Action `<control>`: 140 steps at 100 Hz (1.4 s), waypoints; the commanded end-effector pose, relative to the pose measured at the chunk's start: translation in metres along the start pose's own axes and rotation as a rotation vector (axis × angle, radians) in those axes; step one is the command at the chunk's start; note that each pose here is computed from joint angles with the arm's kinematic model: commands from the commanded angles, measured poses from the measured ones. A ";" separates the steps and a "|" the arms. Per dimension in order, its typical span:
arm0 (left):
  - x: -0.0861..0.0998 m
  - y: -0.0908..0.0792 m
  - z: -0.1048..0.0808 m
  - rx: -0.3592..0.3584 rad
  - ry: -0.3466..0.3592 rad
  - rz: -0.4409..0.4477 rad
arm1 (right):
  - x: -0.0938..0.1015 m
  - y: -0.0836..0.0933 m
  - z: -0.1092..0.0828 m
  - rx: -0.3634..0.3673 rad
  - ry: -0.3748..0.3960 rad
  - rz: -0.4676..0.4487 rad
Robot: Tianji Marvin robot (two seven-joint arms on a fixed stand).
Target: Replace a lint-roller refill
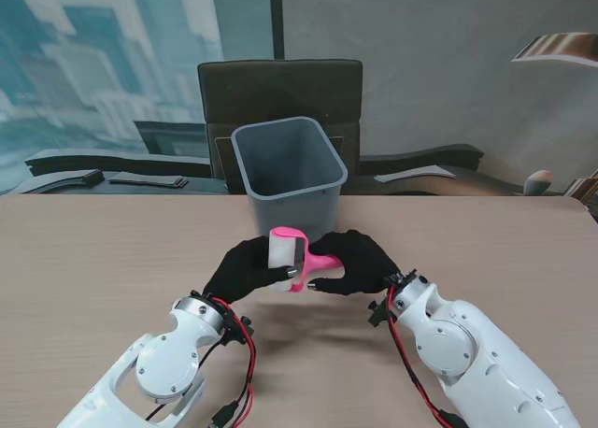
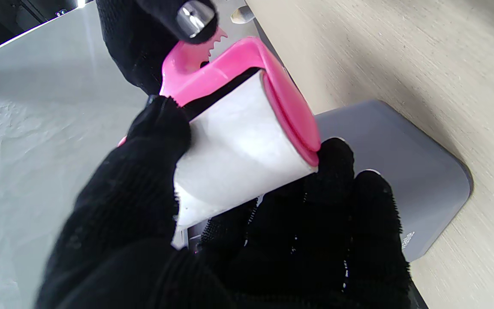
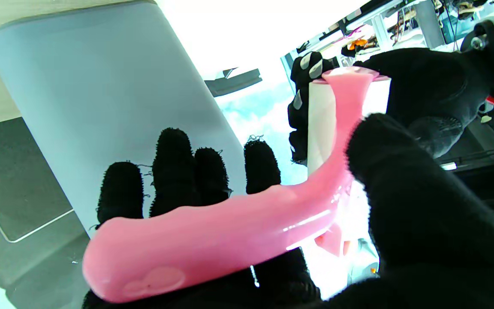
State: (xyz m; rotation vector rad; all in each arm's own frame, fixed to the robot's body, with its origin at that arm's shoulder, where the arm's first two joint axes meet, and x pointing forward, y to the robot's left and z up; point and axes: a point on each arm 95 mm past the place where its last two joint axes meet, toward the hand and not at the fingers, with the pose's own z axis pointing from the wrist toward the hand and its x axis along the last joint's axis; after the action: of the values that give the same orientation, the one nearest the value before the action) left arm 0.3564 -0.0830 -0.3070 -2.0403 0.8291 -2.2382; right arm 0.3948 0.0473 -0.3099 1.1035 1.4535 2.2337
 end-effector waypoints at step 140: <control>0.001 0.010 -0.002 -0.042 0.037 0.018 | 0.026 -0.016 0.029 -0.334 -0.039 0.126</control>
State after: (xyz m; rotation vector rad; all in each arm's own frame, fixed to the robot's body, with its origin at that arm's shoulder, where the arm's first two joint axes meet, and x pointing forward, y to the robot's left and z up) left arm 0.3537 -0.0864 -0.3111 -1.9943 0.8797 -2.2612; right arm 0.3944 0.0855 -0.3053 1.1353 0.9646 2.4147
